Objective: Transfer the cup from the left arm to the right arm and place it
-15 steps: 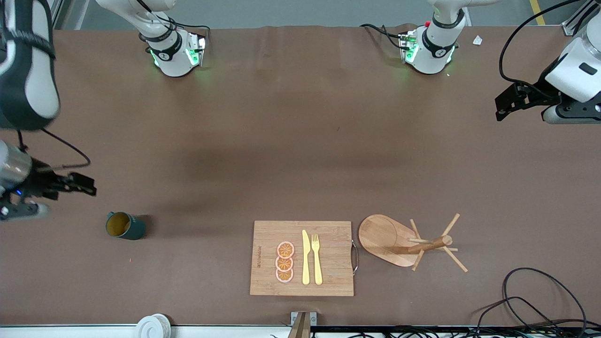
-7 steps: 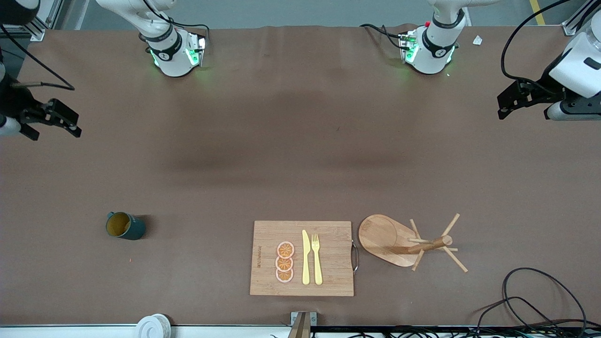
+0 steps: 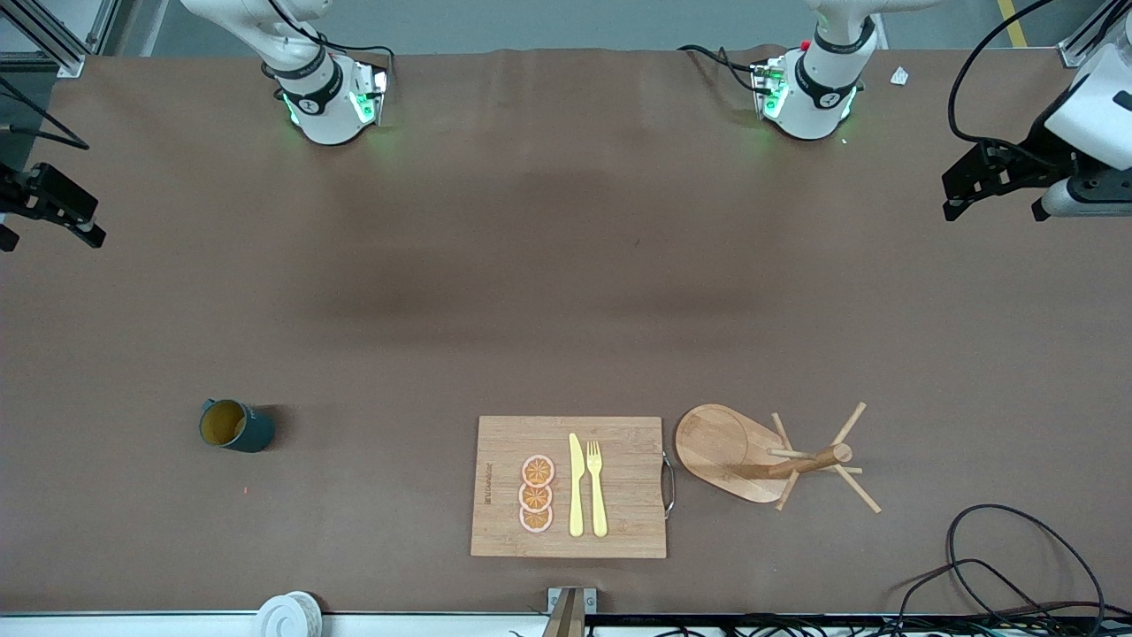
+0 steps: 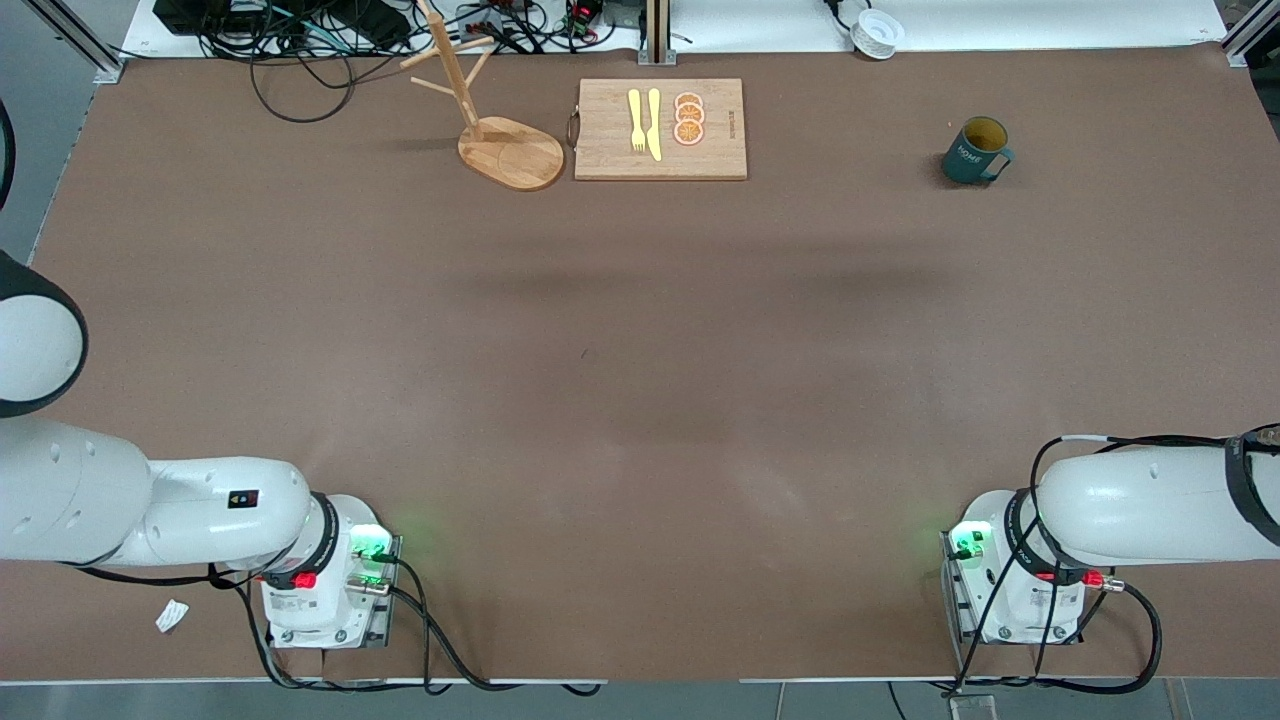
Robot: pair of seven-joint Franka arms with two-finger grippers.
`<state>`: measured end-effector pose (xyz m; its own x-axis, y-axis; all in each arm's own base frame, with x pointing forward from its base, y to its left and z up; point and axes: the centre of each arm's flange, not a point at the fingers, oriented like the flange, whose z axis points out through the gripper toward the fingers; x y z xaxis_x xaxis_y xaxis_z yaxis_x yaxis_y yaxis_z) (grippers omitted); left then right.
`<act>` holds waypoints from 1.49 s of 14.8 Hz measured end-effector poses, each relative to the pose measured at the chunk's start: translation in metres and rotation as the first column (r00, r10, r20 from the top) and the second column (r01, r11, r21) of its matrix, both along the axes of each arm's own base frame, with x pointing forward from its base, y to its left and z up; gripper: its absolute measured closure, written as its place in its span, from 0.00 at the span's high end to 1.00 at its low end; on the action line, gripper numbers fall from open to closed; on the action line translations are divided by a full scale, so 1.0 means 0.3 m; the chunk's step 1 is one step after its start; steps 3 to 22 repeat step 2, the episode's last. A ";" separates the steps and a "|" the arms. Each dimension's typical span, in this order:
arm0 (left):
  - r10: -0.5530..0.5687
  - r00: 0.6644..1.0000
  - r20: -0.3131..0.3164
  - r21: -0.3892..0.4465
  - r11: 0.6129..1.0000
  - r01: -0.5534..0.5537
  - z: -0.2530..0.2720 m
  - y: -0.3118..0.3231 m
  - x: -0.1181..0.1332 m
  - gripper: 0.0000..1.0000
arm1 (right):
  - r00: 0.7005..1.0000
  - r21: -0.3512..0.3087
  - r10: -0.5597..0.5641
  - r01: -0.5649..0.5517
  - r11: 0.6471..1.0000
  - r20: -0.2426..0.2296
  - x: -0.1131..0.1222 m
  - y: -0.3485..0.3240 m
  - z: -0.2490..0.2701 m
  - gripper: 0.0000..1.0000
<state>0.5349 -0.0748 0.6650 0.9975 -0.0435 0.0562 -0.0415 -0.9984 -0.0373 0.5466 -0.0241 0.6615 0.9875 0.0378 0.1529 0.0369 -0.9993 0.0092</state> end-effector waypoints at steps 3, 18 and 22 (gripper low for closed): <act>-0.004 1.000 -0.003 0.000 1.000 0.004 -0.003 -0.005 0.000 1.00 | 1.000 0.000 0.000 0.000 1.000 -0.002 0.007 0.000 -0.005 1.00; -0.004 1.000 -0.003 0.000 1.000 0.004 -0.003 -0.005 0.000 1.00 | 1.000 0.000 0.000 0.000 1.000 -0.002 0.007 0.000 -0.005 1.00; -0.004 1.000 -0.003 0.000 1.000 0.004 -0.003 -0.005 0.000 1.00 | 1.000 0.000 0.000 0.000 1.000 -0.002 0.007 0.000 -0.005 1.00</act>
